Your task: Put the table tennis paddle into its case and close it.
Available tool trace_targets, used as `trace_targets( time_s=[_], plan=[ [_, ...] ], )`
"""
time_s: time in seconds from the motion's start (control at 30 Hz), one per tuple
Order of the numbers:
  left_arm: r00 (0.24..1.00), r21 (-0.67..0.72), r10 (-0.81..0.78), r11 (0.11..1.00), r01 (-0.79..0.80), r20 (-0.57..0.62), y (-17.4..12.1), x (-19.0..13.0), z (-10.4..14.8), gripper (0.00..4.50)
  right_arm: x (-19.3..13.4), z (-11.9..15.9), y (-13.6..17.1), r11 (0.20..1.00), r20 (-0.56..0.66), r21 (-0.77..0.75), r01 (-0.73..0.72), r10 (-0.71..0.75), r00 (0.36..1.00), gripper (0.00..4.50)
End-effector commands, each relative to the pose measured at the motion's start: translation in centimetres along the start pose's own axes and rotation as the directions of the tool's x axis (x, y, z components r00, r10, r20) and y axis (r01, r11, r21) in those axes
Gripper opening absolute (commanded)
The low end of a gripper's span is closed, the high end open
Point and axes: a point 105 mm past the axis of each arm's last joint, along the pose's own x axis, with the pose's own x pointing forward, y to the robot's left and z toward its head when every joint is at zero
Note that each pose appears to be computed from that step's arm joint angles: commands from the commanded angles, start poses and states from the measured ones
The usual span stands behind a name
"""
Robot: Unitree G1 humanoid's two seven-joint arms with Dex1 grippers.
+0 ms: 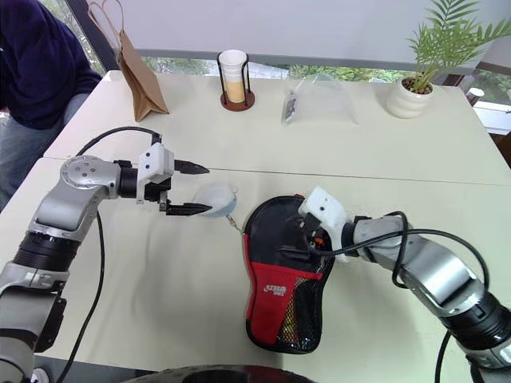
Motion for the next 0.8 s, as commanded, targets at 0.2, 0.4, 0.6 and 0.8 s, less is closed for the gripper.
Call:
trace_targets(
  time_s=[0.2,0.4,0.6,0.8],
  plan=[
    [0.998,0.064,-0.013,0.998,0.017,-0.058,0.1,1.5,-2.0,4.50,1.6,-3.1,-0.1,0.998,-0.086,-0.053,0.037,-0.042,0.995,3.55],
    [0.996,0.088,-0.005,0.996,0.013,-0.091,0.5,2.9,-3.5,4.50,1.6,-3.3,-0.2,0.998,-0.085,-0.038,0.046,-0.049,0.995,3.55],
    [0.998,0.090,0.025,0.996,-0.020,-0.053,1.2,4.3,-3.3,3.94,1.5,-3.2,-0.1,0.998,-0.087,-0.031,0.051,-0.053,0.995,3.62],
    [0.999,0.068,0.049,0.996,-0.049,0.005,3.1,5.7,-1.8,1.17,1.7,-4.0,0.4,0.999,-0.120,-0.009,0.043,-0.044,0.992,3.62]
  ],
)
